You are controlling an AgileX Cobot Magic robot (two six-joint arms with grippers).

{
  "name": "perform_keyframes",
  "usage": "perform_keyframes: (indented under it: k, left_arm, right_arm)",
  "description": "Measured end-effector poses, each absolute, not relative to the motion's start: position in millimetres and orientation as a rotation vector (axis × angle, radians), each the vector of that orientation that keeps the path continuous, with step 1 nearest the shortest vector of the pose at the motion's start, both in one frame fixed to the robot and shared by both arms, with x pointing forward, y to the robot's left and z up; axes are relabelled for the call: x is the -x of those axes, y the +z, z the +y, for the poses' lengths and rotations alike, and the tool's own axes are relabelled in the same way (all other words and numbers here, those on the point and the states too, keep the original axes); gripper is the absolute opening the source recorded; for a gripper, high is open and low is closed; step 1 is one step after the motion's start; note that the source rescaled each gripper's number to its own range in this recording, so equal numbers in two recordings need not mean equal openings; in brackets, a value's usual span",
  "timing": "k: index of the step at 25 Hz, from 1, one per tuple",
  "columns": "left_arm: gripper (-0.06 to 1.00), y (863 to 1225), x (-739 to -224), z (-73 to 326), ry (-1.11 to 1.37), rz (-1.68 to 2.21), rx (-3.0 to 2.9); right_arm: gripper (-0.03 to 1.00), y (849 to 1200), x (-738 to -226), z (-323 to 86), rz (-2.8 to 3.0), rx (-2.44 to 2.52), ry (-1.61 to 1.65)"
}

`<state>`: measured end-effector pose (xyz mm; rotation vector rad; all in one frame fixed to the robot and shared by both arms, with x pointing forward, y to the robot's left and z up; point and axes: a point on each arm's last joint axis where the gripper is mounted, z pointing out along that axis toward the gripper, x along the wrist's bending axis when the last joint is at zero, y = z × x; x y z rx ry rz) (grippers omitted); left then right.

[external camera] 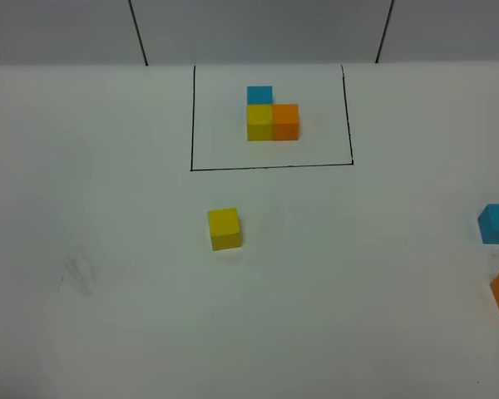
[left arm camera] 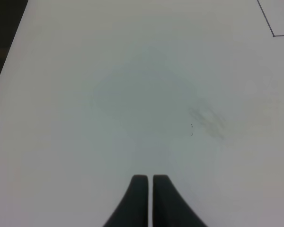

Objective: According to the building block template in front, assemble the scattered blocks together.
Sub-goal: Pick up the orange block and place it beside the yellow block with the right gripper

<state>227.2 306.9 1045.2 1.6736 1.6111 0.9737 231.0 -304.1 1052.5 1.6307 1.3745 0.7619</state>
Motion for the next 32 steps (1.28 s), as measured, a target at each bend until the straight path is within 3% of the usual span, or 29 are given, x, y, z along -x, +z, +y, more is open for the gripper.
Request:
perform_keyframes:
  k: [32]
  left_arm:
    - [0.00,1045.2,-227.2,307.0,0.975,1.611,-1.674]
  right_arm:
    - [0.00,1052.5,-231.0,-304.1,1.385,-1.625,0.769]
